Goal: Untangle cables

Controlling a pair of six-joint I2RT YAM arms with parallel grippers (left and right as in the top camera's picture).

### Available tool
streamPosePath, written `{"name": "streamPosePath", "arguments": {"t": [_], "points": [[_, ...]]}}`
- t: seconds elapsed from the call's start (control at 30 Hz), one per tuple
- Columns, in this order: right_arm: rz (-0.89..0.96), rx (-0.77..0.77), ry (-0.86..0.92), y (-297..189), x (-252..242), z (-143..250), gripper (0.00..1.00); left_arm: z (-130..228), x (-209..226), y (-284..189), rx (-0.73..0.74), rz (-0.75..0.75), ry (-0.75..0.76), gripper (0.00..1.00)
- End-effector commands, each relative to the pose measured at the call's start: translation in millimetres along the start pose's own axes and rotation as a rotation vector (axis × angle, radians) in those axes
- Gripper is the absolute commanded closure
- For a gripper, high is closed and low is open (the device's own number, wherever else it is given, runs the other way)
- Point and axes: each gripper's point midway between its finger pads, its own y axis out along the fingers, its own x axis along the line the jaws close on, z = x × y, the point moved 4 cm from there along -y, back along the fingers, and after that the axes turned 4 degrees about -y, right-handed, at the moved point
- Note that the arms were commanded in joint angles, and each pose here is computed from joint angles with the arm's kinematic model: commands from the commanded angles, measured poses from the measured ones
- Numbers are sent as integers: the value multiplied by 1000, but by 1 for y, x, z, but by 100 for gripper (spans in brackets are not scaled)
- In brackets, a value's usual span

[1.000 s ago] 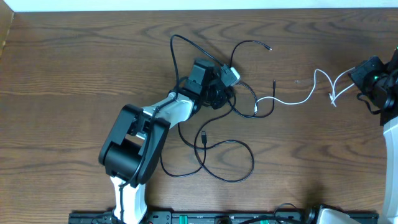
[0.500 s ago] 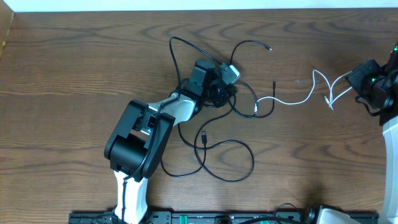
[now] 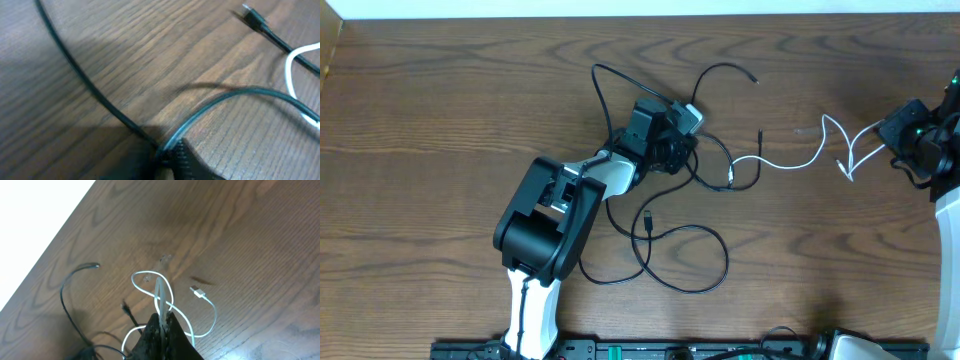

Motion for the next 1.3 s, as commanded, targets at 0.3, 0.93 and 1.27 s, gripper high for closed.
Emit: {"name": "streamPosePath", "arguments": {"t": [0.3,0.93,1.27], "points": [[-21,-15,-32,-6,5,-1,99,-99,-22,-88,-214,-37,82,93],[-23,-41,-33,-6,7,-6,99,-134,0,-368,-408,-619,20,93],[81,-95,-24,-5,-7,-13,99,-95,45,-464,-477,-1136,-292,93]]}}
